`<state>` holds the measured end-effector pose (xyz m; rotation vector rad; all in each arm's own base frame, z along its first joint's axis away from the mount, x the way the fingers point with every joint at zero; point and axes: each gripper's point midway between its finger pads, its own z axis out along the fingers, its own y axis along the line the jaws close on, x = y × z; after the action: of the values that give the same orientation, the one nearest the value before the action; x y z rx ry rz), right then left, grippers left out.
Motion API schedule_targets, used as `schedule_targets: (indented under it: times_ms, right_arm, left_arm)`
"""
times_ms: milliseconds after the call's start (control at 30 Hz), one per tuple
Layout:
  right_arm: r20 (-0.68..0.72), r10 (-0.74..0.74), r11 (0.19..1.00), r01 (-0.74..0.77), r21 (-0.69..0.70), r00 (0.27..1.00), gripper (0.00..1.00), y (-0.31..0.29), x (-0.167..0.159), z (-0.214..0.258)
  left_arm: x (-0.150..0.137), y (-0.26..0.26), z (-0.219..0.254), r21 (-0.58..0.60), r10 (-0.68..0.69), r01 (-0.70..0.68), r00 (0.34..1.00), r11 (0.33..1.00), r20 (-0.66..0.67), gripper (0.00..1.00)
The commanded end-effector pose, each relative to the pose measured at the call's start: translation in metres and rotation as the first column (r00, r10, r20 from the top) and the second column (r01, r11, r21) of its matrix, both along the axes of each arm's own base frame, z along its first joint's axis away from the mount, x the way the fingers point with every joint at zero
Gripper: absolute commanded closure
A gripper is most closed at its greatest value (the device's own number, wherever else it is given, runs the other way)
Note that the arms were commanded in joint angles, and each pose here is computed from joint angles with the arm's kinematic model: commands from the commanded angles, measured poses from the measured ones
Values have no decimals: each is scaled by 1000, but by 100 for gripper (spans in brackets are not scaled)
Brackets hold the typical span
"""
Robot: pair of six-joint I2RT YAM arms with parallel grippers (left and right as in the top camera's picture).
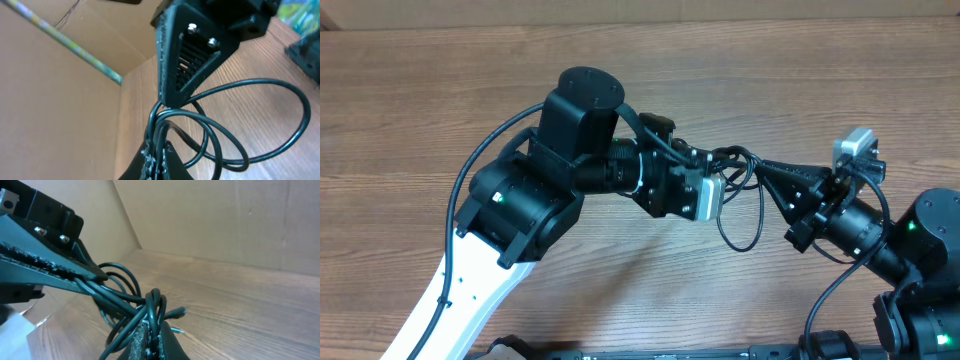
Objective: Untangle cables
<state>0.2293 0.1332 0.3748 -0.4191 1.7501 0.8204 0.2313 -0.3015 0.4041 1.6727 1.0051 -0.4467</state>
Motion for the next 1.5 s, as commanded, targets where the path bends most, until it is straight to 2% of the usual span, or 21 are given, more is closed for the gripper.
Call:
schedule_targets:
  times_ms: [0, 267, 800, 1067, 1467]
  right_arm:
    - [16, -60, 998, 61, -15, 998, 96, -8, 6, 1]
    - [11, -60, 998, 61, -16, 998, 96, -8, 6, 0]
    - [-98, -104, 994, 100, -48, 990, 96, -15, 6, -25]
    - [-174, -105, 993, 95, -64, 979, 96, -14, 8, -42]
    - [-184, -101, 994, 90, -64, 978, 96, -14, 7, -44]
  left_arm:
    - [-2, -1, 12, -54, 27, -33, 995, 998, -98, 96]
    - [-2, -2, 15, -64, 31, -38, 994, 997, -104, 96]
    - [7, -9, 54, -222, 51, -82, 989, 972, -142, 96]
    - [9, -10, 65, -262, 51, -88, 988, 961, -146, 96]
    - [10, -11, 83, -325, 47, -86, 991, 942, -125, 96]
